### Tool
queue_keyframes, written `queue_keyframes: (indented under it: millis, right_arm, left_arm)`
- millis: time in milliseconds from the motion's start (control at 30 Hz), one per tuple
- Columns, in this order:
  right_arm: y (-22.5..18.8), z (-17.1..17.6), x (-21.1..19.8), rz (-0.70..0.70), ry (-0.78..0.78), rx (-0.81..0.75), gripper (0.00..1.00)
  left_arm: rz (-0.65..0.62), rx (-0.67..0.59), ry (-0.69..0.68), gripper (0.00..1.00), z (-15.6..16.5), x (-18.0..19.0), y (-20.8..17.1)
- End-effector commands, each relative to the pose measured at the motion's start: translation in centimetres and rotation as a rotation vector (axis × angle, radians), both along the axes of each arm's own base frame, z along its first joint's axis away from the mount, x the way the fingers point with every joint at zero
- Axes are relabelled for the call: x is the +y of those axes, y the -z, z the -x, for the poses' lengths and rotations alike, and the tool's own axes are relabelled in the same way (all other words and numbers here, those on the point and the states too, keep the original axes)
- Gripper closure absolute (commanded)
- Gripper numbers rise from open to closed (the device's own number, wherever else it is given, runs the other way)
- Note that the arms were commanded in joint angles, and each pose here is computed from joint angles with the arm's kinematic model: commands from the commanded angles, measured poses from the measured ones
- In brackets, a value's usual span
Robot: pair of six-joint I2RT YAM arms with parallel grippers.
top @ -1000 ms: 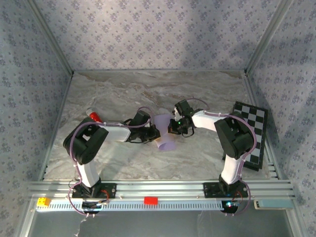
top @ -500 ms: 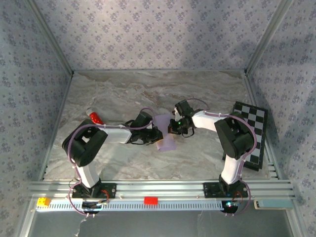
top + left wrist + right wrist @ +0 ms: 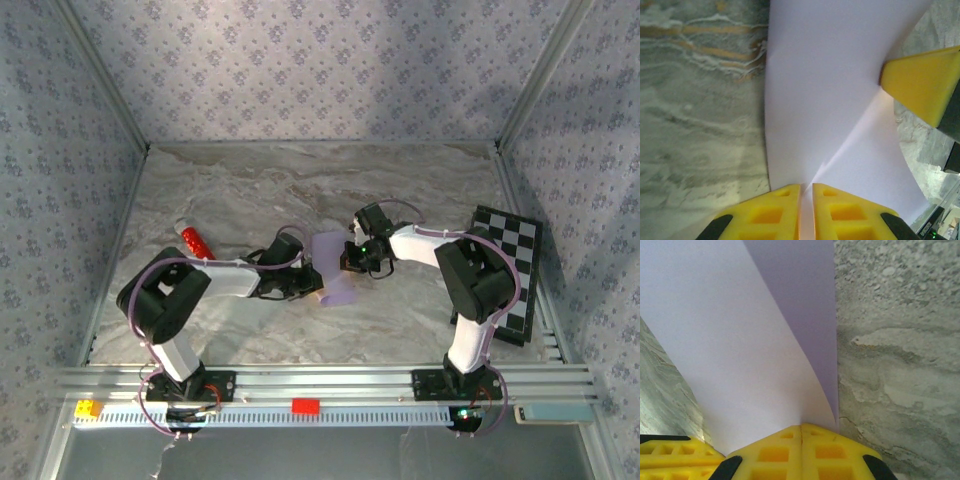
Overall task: Fold a paper plane with a square sheet of paper (pick it up from the middle)
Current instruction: First fold the square sheet of paper in half at the center of the table.
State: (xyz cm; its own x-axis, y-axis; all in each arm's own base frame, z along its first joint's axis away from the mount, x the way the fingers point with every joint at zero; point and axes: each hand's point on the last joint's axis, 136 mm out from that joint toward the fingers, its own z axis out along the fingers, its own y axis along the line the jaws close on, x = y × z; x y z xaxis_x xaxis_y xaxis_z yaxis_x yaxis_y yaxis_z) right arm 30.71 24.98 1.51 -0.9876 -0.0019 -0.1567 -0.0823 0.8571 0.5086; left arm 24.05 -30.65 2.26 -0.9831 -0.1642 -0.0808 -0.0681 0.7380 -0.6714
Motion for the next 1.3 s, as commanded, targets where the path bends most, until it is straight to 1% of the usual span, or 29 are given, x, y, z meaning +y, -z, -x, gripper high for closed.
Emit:
queue_keyframes:
  millis: [0,133,233,400,567,633,733,1000,1133,1267]
  right_arm:
    - [6.6,5.2,-6.3,0.303,0.05,0.207,1.0]
    - [6.6,5.1,-6.4,0.302,0.056,0.207,1.0]
    - [6.5,5.2,-6.3,0.299,0.056,0.207,1.0]
    - [6.5,5.2,-6.5,0.301,0.056,0.208,1.0]
    - [6.6,5.3,-6.5,0.301,0.058,0.209,1.0]
    - [6.8,5.5,-6.6,0.301,0.058,0.211,1.0]
    - [6.9,5.5,-6.6,0.301,0.06,0.216,1.0]
    - [6.6,5.4,-6.7,0.298,0.064,0.208,1.0]
    - [6.6,5.4,-6.6,0.295,0.064,0.209,1.0]
    - [6.5,5.4,-6.5,0.287,0.062,0.208,1.0]
  left_arm:
    - [-0.005,-0.002,0.012,0.87,0.1,-0.6,-1.9]
    - [0.07,-0.034,-0.021,0.87,-1.2,-2.0,-4.0]
    - [0.094,-0.023,-0.014,0.87,-1.6,-2.9,-3.9]
    - [0.079,0.039,0.005,0.87,-0.5,-3.2,-1.4]
    - [-0.027,0.099,0.012,0.88,2.1,-1.3,2.4]
    - [-0.05,0.117,0.012,0.89,3.2,-0.5,3.6]
    - [-0.068,0.124,0.0,0.89,4.2,0.4,4.3]
    - [-0.051,0.068,0.014,0.86,4.3,0.6,2.0]
    - [-0.015,0.038,0.038,0.86,4.0,-0.2,0.3]
    - [0.04,-0.014,0.044,0.84,2.7,-1.6,-2.0]
